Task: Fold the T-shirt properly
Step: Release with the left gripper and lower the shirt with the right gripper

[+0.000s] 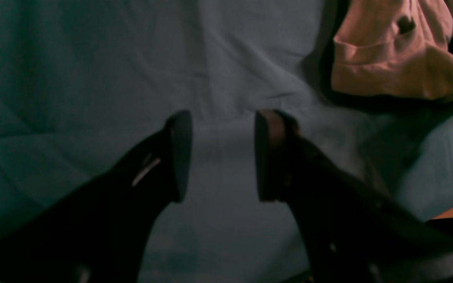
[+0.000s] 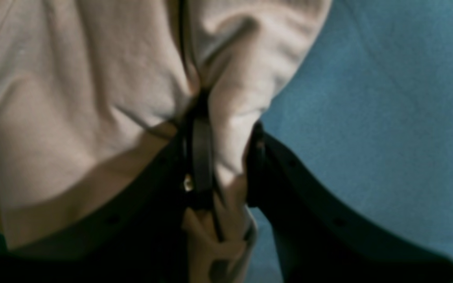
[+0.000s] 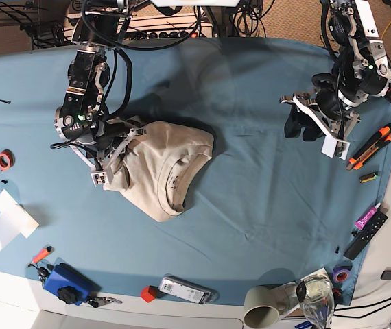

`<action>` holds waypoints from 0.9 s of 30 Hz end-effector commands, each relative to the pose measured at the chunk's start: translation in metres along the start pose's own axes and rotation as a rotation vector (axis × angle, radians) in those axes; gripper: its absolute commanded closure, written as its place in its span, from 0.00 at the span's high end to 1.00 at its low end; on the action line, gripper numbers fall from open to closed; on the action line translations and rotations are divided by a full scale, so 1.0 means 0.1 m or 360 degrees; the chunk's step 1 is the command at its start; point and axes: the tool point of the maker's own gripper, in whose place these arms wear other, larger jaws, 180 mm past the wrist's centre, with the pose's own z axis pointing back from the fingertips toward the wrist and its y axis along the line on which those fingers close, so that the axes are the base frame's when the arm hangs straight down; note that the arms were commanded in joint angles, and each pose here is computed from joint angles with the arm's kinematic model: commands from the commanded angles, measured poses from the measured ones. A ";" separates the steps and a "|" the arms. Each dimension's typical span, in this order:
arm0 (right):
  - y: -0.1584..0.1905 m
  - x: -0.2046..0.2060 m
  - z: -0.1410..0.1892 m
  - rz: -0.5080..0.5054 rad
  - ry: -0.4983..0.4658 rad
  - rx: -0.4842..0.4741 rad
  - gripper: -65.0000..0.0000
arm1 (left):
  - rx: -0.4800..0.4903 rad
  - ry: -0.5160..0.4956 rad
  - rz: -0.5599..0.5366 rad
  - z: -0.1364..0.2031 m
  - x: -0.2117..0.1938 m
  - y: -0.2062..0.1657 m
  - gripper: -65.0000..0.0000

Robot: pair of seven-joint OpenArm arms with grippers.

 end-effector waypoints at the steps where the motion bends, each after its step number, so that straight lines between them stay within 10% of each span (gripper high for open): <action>1: 0.00 -0.31 0.01 0.0029 0.0238 -0.0010 0.00 | -0.0014 -0.0075 -0.0031 0.04 0.13 -0.02 0.41; 27: 0.19 -0.62 0.43 0.0007 0.0114 0.0011 0.09 | -0.0026 -0.0071 -0.0053 0.04 0.12 -0.04 0.41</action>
